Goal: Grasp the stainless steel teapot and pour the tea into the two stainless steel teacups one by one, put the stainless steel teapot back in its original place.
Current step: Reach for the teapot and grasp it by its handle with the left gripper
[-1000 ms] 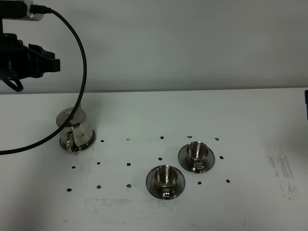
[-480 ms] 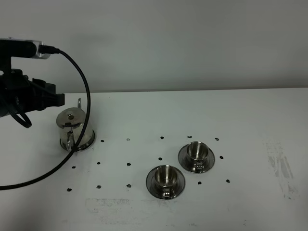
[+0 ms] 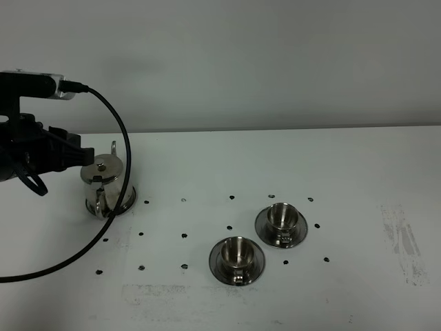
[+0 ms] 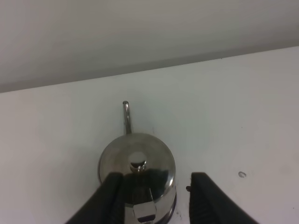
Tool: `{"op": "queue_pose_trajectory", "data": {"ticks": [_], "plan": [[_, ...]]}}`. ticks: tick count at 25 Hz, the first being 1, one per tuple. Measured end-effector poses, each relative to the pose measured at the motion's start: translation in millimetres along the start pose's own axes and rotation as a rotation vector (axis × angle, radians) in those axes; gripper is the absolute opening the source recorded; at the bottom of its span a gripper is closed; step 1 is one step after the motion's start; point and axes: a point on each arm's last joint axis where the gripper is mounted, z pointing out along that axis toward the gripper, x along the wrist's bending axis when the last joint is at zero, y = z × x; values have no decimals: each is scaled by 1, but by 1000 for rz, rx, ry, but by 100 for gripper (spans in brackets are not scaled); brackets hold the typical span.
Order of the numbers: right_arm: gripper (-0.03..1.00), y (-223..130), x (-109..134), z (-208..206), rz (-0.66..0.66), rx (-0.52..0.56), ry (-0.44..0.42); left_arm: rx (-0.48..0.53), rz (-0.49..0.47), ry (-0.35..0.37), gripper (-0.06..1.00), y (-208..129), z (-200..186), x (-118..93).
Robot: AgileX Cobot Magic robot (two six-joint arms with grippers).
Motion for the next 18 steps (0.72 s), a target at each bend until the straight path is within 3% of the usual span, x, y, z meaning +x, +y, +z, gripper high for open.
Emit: {"op": "queue_pose_trajectory", "data": {"ticks": [5,18], "plan": [[44,-27,-5,6,13,49,-60,0,-3,0,36,0,0,0],[44,-37,-4,-8,15,-64,-86,4,-2,-4,36,-1,0,-1]]}}
